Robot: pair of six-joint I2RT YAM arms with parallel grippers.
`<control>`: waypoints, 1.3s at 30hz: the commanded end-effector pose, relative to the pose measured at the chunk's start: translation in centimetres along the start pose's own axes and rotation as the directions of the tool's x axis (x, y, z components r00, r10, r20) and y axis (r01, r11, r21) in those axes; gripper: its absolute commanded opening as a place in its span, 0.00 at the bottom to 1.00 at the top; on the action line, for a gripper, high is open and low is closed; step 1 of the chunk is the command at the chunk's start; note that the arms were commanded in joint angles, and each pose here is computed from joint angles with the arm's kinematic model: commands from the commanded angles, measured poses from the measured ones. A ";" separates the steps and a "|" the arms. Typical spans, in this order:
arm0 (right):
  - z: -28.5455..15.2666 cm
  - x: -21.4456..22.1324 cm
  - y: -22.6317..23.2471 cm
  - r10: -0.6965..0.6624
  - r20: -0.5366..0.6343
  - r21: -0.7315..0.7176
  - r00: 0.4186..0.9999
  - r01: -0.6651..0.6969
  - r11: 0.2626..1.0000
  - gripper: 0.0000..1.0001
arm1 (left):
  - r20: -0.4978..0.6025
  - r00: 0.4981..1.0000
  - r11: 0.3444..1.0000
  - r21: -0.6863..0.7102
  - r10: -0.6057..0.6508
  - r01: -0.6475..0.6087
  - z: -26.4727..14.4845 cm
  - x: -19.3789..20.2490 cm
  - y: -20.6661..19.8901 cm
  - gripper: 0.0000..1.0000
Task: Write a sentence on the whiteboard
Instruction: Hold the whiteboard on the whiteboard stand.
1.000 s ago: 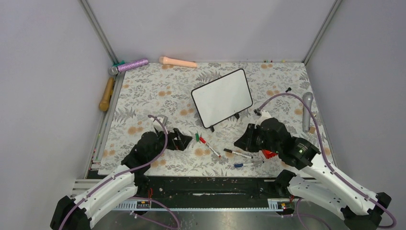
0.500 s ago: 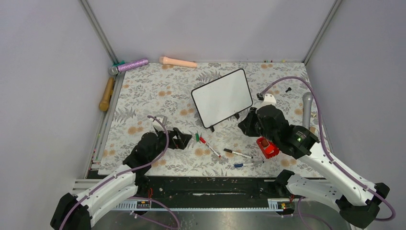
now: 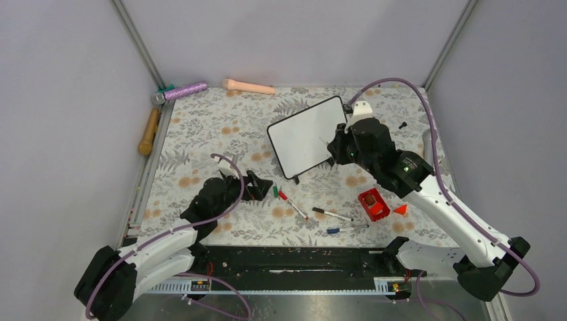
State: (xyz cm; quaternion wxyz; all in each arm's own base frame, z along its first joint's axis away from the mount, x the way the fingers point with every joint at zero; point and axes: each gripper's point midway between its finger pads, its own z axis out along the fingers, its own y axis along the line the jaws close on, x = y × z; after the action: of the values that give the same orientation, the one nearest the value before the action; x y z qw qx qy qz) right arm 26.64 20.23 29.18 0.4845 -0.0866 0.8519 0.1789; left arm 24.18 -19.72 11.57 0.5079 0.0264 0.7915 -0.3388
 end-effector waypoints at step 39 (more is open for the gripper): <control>7.1 -2.8 -12.2 0.225 -0.108 0.179 0.968 -0.204 0.962 0.00 | -0.004 0.994 0.923 0.370 -0.112 0.106 12.6 -6.1 0.3 0.64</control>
State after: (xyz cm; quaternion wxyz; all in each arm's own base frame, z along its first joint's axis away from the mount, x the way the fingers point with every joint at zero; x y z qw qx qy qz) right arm 33.02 12.70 23.07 0.3958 -0.0264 0.9114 0.1094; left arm 36.88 -24.24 10.77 0.4528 0.0402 0.7392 -0.4969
